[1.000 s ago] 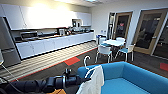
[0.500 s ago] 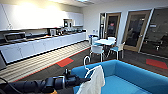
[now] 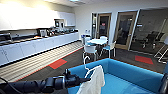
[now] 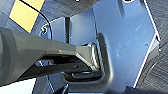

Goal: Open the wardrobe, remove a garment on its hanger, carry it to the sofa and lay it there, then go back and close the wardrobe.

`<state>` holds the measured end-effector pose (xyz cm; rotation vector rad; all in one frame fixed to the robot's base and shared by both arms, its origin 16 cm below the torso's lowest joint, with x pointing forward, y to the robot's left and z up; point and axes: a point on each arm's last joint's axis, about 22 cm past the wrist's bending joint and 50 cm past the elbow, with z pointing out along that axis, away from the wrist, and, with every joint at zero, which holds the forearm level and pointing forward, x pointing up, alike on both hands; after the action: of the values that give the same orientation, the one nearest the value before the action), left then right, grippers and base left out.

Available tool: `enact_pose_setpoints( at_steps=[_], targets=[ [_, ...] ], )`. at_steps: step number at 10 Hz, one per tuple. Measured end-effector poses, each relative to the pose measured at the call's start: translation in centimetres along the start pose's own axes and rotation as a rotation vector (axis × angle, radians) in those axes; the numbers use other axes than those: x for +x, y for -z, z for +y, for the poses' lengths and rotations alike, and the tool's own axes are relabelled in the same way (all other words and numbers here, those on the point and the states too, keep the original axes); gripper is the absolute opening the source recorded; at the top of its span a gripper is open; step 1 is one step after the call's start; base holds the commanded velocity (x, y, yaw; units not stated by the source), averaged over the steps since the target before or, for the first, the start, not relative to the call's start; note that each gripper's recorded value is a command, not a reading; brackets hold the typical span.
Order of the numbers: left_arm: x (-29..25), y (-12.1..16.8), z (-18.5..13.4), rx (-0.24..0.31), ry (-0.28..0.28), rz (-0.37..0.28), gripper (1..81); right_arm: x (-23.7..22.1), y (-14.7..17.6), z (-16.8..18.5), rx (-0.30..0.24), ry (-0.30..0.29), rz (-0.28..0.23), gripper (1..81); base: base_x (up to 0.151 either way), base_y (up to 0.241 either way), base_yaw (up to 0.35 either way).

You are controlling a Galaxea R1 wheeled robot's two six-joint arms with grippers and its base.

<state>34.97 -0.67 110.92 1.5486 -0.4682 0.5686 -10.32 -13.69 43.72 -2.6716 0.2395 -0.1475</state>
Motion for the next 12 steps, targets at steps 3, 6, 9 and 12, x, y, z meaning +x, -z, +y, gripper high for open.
enact_pose_setpoints(
  at_steps=[3,6,9,12],
  targets=[
    [-0.01,-0.02,0.01,0.000,0.000,0.000,1.0,0.00,0.00,0.00,0.000,0.000,0.000,81.1,0.000,0.000,-0.232],
    [0.00,0.02,-0.02,0.001,0.000,0.000,1.0,-0.02,-0.07,-0.16,0.001,0.000,0.000,81.1,0.000,0.000,-0.232],
    [0.05,0.17,-0.15,0.006,0.000,0.001,1.0,-0.03,-0.11,-0.27,0.002,0.000,0.000,81.1,0.000,0.000,-0.234],
    [0.12,0.43,-0.37,0.014,-0.001,0.004,1.0,-0.03,-0.12,-0.30,0.002,0.000,0.000,81.1,0.000,0.000,-0.236]
  ],
)
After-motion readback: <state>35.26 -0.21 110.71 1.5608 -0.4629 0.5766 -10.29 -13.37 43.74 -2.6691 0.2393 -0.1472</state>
